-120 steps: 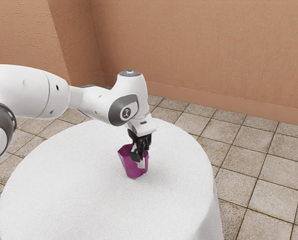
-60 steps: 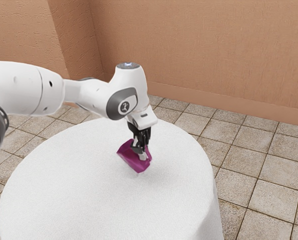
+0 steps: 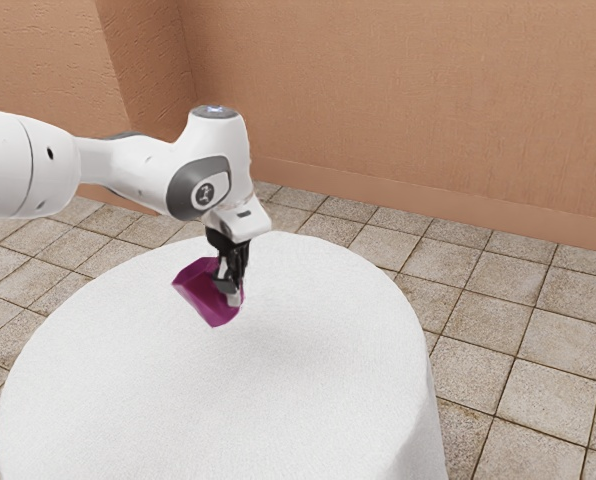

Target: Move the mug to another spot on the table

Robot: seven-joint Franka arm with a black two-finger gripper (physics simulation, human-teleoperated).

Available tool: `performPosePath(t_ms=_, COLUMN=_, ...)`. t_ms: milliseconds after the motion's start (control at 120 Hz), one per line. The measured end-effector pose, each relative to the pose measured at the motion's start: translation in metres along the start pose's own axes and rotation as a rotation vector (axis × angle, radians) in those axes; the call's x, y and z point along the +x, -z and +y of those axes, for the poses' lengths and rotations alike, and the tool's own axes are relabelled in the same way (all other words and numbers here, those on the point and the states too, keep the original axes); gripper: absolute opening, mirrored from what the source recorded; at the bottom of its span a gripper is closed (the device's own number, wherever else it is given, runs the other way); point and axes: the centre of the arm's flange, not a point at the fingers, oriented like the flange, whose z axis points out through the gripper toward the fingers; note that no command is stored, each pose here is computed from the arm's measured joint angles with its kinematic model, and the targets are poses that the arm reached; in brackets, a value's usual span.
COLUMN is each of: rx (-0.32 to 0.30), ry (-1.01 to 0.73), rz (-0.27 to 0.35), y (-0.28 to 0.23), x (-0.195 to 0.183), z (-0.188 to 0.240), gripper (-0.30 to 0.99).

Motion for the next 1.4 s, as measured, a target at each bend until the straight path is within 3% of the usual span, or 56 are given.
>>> performPosePath(t_ms=317, rx=-0.106, ry=0.092, rz=-0.078, y=-0.059, x=-0.032, z=-0.002, gripper=0.0)
performPosePath(t_ms=725, rx=-0.152, ry=0.151, rz=-0.122, y=-0.098, x=-0.043, z=-0.006, gripper=-0.01)
performPosePath(t_ms=892, rx=-0.157, ry=0.163, rz=-0.119, y=-0.098, x=-0.043, z=-0.005, gripper=0.33)
performPosePath(t_ms=1008, rx=-0.162, ry=0.169, rz=-0.121, y=-0.102, x=-0.043, z=-0.005, gripper=0.48)
performPosePath(t_ms=1175, rx=-0.158, ry=0.175, rz=-0.119, y=-0.1, x=-0.042, z=-0.006, gripper=0.6)
performPosePath(t_ms=1400, rx=-0.131, ry=0.17, rz=-0.103, y=-0.091, x=-0.033, z=-0.01, gripper=0.66)
